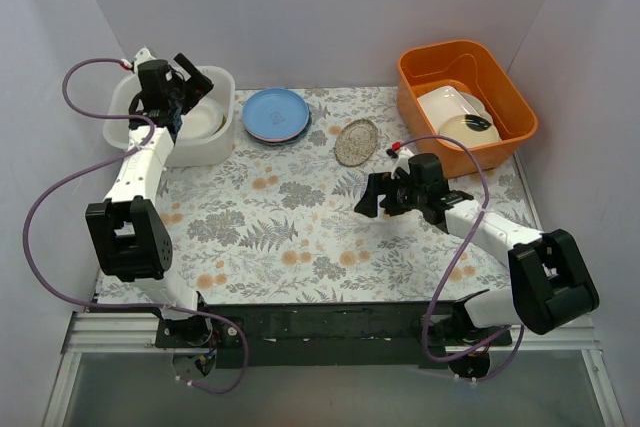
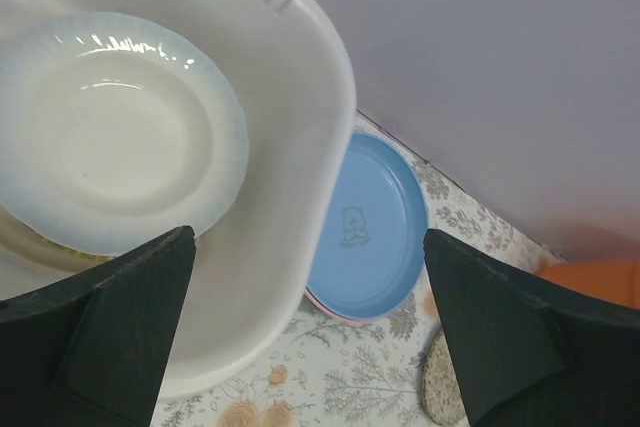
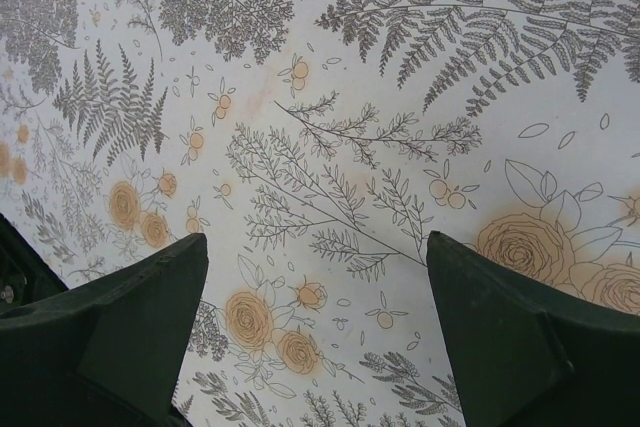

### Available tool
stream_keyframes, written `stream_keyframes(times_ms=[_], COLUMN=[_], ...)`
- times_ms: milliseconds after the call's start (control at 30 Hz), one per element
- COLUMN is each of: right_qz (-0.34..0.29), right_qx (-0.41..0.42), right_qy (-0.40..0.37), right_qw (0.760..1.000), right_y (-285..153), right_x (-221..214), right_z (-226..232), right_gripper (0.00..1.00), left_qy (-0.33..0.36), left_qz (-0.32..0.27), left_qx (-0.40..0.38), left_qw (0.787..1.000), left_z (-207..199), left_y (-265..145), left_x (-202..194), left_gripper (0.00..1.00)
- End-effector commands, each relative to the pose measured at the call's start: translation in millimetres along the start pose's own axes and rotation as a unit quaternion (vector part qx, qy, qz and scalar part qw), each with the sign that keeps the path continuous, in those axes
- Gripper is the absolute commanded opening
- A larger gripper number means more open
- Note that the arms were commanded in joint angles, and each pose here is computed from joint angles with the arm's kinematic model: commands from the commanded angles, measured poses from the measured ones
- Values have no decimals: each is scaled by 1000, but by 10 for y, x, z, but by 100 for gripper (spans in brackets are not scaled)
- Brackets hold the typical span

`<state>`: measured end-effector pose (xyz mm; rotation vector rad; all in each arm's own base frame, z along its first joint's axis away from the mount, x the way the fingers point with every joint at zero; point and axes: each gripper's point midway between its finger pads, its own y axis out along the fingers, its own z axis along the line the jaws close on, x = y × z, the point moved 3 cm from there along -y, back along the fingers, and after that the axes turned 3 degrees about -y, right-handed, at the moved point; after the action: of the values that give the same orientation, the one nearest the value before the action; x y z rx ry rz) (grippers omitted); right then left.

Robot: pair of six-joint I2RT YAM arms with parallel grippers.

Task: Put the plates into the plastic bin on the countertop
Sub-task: Pick up the plate from the corner of the board.

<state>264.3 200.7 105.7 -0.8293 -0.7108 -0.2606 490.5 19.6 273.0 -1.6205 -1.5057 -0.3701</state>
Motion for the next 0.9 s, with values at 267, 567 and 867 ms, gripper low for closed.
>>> stream_keyframes(times_ms=[267, 567, 867], right_qz=[-10, 4, 2], right_qx=[2, 20, 12], right_qy=[-3, -6, -5], right_qw=[1000, 1000, 1000], right_y=[11, 136, 92], right_x=[53, 32, -4], right_z=[15, 6, -7], right_gripper=[98, 97, 97], left_qy=[70, 83, 110], left_qz=[52, 155, 230], left_qx=[-148, -229, -263], left_qw=[985, 957, 930], left_z=[-977, -1291, -1544], left_y=[-415, -393, -94], left_x=[-571, -1375, -2284], left_gripper=[98, 98, 97])
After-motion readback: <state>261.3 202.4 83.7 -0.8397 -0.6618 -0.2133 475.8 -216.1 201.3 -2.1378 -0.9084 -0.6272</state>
